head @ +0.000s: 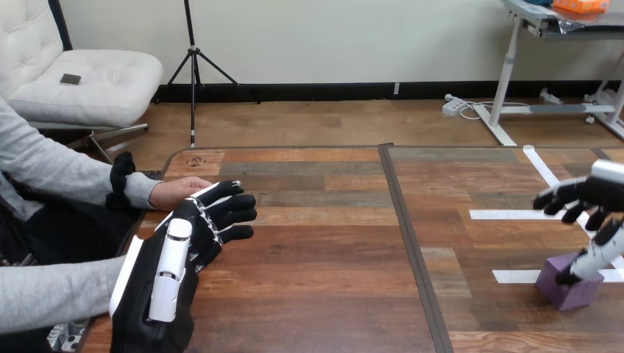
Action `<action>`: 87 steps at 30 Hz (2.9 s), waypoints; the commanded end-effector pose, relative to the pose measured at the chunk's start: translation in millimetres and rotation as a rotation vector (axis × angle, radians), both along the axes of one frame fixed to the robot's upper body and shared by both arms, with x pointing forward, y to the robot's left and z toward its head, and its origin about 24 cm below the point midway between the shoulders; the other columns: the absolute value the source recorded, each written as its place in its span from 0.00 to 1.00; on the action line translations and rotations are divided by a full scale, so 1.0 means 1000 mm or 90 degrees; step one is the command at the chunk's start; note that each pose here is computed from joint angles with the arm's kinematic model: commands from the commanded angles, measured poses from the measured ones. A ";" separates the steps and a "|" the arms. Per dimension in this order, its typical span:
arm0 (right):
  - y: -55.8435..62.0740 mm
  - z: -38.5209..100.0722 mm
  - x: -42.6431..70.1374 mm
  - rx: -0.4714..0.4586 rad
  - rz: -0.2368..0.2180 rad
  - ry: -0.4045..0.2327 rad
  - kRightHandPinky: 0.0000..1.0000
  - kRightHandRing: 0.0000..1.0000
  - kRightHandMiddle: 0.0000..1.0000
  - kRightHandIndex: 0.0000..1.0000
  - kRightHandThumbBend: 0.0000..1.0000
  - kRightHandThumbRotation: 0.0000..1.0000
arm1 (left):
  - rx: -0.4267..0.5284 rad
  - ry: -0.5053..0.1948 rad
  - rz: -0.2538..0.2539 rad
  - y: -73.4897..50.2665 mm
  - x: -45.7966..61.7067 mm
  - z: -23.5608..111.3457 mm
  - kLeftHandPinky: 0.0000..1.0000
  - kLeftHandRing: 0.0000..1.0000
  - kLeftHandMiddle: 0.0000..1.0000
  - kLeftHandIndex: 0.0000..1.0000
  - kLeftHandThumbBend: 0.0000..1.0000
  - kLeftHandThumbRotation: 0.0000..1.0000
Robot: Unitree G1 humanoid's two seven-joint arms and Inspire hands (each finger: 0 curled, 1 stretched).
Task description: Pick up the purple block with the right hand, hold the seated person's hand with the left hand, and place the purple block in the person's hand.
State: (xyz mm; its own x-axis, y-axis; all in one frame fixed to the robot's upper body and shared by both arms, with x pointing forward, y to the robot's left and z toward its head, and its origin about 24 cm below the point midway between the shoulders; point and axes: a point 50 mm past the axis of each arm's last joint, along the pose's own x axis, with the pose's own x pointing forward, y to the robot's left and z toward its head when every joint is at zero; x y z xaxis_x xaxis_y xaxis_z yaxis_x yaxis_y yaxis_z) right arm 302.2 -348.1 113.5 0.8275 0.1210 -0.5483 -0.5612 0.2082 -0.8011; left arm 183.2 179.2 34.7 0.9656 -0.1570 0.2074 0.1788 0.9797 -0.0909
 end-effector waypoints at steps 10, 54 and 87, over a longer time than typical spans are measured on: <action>0.001 -0.001 0.002 -0.007 -0.008 -0.006 0.71 0.81 0.86 0.85 1.00 0.09 | -0.008 -0.055 0.010 0.001 0.008 0.014 0.69 0.73 0.71 0.71 0.36 1.00; 0.013 -0.029 0.003 -0.086 0.041 0.010 0.64 0.75 0.80 0.80 1.00 0.00 | -0.028 -0.075 -0.012 0.003 0.009 0.013 0.70 0.74 0.70 0.70 0.49 1.00; 0.020 -0.046 0.000 -0.090 0.053 -0.106 0.38 0.45 0.50 0.47 0.83 0.00 | -0.073 -0.123 0.015 0.006 0.008 0.011 0.54 0.66 0.64 0.61 0.65 1.00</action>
